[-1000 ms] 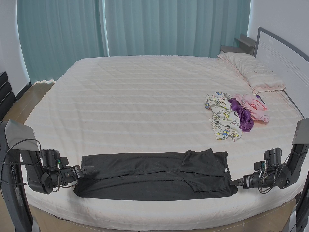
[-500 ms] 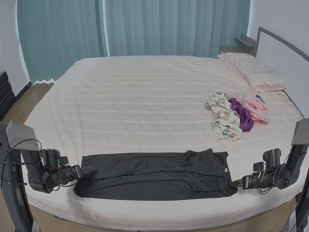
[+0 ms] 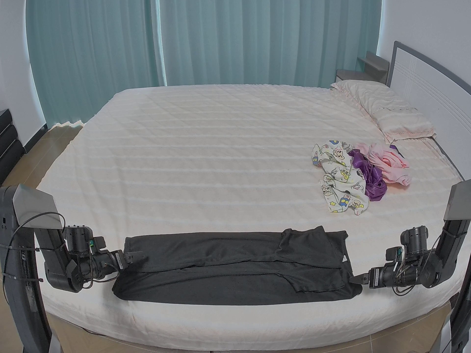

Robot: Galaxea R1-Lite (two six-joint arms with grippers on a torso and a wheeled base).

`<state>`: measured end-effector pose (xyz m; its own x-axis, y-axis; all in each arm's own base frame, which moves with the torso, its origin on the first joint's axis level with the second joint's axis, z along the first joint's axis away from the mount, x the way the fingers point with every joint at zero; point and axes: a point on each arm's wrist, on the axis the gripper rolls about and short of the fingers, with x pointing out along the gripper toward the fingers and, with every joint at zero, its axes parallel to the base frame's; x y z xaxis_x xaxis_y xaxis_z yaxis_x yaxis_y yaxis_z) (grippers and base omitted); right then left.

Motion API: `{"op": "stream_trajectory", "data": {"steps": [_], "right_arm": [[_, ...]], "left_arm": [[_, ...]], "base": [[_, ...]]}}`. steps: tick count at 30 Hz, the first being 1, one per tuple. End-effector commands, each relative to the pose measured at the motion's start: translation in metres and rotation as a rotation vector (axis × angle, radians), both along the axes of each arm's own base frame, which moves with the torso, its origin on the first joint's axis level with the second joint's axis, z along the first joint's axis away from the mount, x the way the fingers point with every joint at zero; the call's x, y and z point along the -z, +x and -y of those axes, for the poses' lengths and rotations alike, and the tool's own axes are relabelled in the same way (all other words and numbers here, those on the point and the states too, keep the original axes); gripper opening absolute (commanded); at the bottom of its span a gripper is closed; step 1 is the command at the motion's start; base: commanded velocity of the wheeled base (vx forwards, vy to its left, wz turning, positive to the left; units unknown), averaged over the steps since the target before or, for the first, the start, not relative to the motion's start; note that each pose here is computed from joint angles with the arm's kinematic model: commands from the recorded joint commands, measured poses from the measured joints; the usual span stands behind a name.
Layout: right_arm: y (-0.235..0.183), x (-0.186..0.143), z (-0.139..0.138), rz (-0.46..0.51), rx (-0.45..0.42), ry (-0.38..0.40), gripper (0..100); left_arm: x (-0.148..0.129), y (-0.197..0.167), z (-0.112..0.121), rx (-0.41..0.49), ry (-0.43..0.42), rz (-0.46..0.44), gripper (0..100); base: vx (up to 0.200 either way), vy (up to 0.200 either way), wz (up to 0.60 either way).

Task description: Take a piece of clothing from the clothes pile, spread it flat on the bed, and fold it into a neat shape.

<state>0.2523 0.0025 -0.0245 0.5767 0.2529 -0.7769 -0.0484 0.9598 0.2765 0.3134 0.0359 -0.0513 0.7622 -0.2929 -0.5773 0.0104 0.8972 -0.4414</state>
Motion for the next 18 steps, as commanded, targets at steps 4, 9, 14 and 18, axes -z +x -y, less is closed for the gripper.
{"op": "stream_trajectory", "data": {"steps": [4, 9, 14, 18], "right_arm": [[-0.0002, 0.0018, -0.0011, -0.007, -0.004, 0.0, 100], [-0.0002, 0.0018, -0.0011, -0.007, -0.004, 0.0, 100], [-0.0002, 0.0022, -0.0011, -0.008, -0.004, 0.0, 100], [-0.0002, 0.0047, -0.0014, -0.016, -0.005, -0.001, 100]], "left_arm": [[0.0055, 0.0021, 0.0037, 0.022, 0.002, -0.005, 100], [0.0052, 0.0021, 0.0042, 0.045, -0.013, 0.0, 100], [0.0045, 0.0021, 0.0053, 0.085, -0.044, 0.009, 100], [0.0037, -0.0004, 0.0062, 0.109, -0.065, 0.008, 100]], "base": [[0.0, 0.0, 0.0], [0.0, 0.0, 0.0], [0.0, 0.0, 0.0], [0.0, 0.0, 0.0]]}}
